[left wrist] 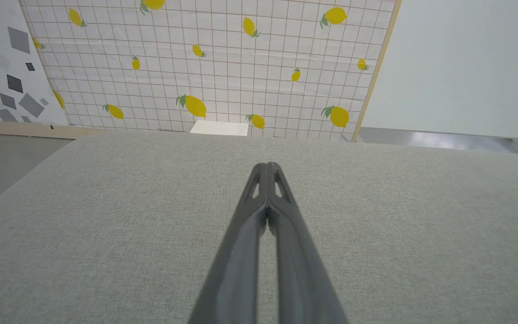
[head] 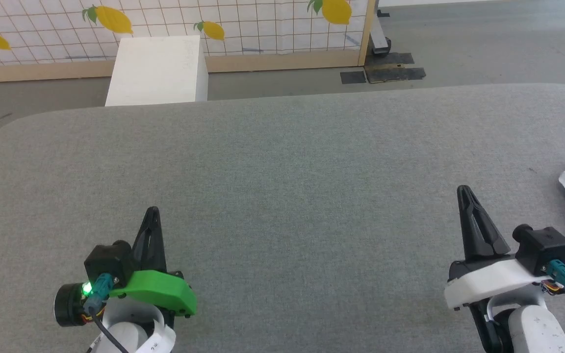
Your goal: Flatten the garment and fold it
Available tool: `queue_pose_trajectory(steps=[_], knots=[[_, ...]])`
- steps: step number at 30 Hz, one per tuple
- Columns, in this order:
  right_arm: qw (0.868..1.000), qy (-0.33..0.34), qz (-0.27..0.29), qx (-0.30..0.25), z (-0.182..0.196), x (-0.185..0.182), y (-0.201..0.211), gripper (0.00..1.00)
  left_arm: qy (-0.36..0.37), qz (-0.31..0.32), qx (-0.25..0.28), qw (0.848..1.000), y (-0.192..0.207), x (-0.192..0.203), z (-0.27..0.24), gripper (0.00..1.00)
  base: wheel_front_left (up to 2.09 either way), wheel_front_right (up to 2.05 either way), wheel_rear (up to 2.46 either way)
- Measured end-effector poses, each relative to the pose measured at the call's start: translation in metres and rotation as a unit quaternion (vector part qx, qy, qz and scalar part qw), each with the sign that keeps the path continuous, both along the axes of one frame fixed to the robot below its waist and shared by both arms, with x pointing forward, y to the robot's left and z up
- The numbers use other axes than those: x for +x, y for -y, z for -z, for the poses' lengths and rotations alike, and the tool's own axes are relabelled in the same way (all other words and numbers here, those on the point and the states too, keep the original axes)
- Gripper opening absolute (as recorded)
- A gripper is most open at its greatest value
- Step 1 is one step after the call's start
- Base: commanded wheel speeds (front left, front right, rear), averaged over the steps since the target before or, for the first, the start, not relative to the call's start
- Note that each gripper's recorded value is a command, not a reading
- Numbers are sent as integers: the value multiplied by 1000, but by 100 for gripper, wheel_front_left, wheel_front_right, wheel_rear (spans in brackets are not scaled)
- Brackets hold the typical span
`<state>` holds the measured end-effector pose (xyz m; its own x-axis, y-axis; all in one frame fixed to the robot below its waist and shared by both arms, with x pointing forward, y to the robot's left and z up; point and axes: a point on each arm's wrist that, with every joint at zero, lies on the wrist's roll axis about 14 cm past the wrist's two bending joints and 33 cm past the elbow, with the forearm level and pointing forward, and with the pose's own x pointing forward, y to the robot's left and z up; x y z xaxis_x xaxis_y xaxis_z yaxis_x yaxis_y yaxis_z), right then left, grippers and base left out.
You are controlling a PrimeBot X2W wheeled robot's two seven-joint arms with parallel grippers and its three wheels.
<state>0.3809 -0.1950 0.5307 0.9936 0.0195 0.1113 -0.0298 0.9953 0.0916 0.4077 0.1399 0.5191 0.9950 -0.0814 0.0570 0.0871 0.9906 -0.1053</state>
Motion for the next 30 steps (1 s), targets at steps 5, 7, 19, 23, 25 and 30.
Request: queue_pose_trajectory(steps=[5,7,19,23,25,30], knots=[[1000,0,-3,-4,-2,1,-2,0,0,1,8,1000,0,-1,-1,0,0,0,0],[1000,-1,-5,-5,-3,1,-3,0,1,0,8,1000,-1,-2,-2,0,0,0,0],[1000,-8,-10,-13,-2,-1,-6,0,-2,-2,16,1000,-3,-5,-4,0,0,0,0],[1000,-14,-10,-15,1,-2,-6,0,-4,-3,18,1000,-4,-5,-4,0,0,0,0],[1000,-14,-11,-18,0,-2,-7,0,-3,-3,19,1000,-5,-5,-5,0,0,0,0],[1000,-18,-11,-22,0,-2,-7,0,-9,-5,21,1000,-6,-6,-2,0,0,0,0]])
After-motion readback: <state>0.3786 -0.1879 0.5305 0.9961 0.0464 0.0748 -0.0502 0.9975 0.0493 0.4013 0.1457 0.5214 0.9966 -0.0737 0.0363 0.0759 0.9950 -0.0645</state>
